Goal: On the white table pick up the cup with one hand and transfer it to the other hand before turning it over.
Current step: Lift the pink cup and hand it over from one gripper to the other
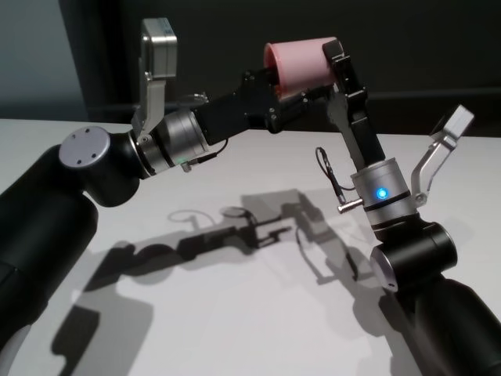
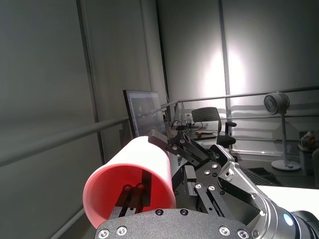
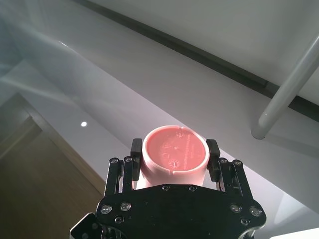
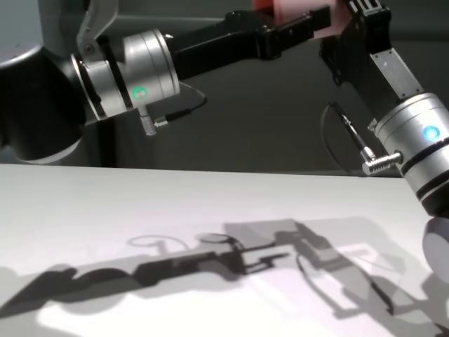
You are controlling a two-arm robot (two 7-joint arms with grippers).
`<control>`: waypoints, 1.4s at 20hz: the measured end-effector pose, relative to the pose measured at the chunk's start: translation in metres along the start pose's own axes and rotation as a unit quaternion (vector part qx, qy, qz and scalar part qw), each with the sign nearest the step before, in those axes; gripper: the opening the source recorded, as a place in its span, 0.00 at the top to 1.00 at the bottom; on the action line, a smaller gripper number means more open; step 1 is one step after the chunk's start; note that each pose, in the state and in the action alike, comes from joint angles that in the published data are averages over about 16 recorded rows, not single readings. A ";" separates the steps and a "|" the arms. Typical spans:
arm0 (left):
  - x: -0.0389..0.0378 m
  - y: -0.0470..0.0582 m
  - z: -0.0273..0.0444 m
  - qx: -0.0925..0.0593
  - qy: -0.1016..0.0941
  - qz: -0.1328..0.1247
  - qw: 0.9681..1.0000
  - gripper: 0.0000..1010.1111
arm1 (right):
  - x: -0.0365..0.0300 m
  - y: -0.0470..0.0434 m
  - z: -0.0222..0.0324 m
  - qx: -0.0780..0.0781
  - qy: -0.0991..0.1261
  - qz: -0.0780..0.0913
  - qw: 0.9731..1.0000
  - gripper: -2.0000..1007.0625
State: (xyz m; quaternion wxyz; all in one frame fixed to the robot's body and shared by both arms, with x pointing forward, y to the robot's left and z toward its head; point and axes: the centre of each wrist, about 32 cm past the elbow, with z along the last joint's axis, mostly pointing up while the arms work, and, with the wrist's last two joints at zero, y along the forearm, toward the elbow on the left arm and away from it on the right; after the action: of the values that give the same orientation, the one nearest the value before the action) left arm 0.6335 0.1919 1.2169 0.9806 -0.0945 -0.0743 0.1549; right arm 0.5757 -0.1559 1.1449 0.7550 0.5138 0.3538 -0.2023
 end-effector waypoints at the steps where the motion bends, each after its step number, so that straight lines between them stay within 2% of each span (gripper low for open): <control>1: -0.0001 0.000 0.0001 0.000 0.000 0.000 1.000 0.56 | 0.0000 0.0000 0.0000 0.000 0.000 0.000 1.000 0.27; 10: -0.0014 0.005 0.0004 -0.004 0.000 0.000 1.000 0.24 | 0.0000 0.0000 0.0000 0.000 0.000 0.000 1.000 0.27; 15: -0.0020 0.008 0.0013 -0.005 0.000 0.000 1.000 0.10 | 0.0000 0.0000 0.0000 0.000 0.000 0.000 1.000 0.27; 21: -0.0028 0.012 0.0032 0.000 0.002 -0.001 1.000 0.02 | 0.0000 0.0000 0.0000 0.000 0.000 0.000 1.000 0.27; 28: -0.0050 0.020 0.0060 0.014 0.005 0.001 1.000 0.01 | 0.0000 0.0000 0.0000 0.000 0.000 0.000 1.000 0.27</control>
State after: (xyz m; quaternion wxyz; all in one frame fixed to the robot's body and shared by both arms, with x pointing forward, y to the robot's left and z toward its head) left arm 0.6220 0.2097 1.2181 0.9820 -0.0818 -0.0675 0.1565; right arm 0.5757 -0.1559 1.1449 0.7549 0.5137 0.3538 -0.2025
